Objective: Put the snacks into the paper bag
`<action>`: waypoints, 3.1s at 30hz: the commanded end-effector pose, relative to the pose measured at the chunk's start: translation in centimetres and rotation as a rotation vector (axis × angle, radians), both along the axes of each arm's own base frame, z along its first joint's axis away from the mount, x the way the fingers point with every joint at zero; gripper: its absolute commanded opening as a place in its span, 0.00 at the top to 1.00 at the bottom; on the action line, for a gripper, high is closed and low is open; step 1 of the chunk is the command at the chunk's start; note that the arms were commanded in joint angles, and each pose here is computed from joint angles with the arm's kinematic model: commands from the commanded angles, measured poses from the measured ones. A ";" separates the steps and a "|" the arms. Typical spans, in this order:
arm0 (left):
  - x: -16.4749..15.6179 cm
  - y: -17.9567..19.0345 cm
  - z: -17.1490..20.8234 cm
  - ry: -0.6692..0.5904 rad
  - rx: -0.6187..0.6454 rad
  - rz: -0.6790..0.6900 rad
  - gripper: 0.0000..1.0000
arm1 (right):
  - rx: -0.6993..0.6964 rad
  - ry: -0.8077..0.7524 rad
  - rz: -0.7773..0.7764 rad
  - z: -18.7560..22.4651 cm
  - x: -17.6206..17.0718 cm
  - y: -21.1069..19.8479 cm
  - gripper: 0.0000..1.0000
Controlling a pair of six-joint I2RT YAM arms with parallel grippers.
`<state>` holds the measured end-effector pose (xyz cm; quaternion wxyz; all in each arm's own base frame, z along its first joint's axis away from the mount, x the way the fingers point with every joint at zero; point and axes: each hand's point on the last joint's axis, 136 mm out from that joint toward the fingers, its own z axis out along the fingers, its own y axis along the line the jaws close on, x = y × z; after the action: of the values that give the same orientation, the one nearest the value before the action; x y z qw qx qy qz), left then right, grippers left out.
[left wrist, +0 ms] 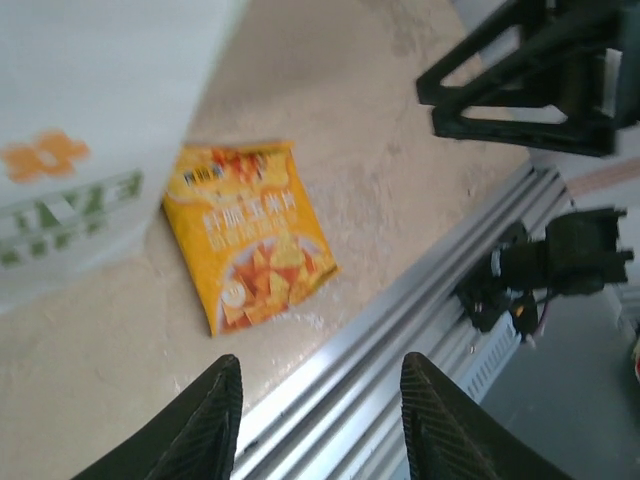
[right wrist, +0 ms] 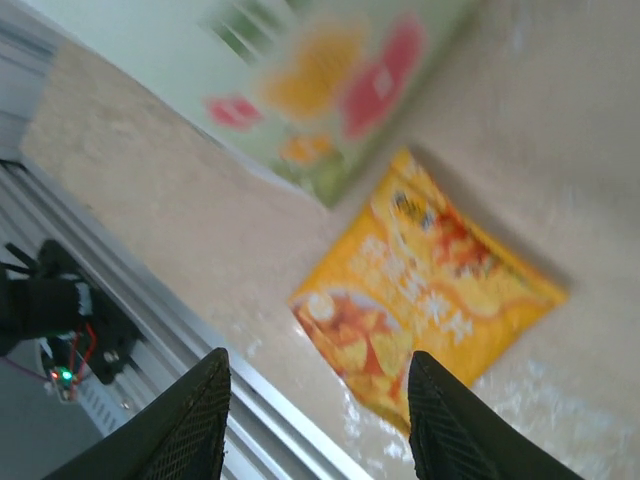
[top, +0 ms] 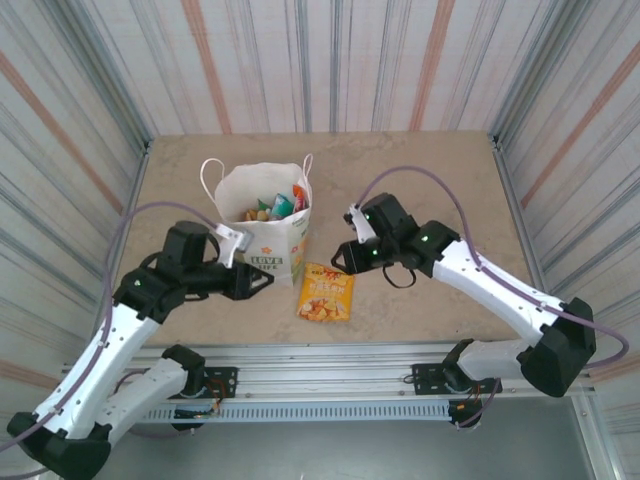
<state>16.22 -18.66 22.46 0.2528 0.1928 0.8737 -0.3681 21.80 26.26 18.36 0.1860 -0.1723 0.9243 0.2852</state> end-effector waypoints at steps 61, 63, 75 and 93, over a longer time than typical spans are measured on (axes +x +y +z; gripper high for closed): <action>2.0 -5.6 -19.5 0.045 0.299 -0.054 0.85 | 0.248 0.494 -0.278 -17.2 -2.6 -0.1 0.52; 2.0 -5.7 -19.6 0.048 0.306 -0.060 0.85 | 0.265 0.482 -0.272 -16.9 -2.1 0.3 0.53; 2.1 -5.7 -18.6 0.018 0.297 -0.059 0.85 | 0.308 0.402 -0.313 -16.2 1.1 1.5 0.69; 2.1 -5.3 -13.1 -0.038 0.215 -0.004 0.79 | 0.310 0.201 -0.314 -11.1 0.8 -2.1 0.98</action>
<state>18.19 -23.86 7.32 0.2333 0.2329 0.9067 -0.2631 23.16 26.01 7.21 0.1419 0.0419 0.8897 0.4318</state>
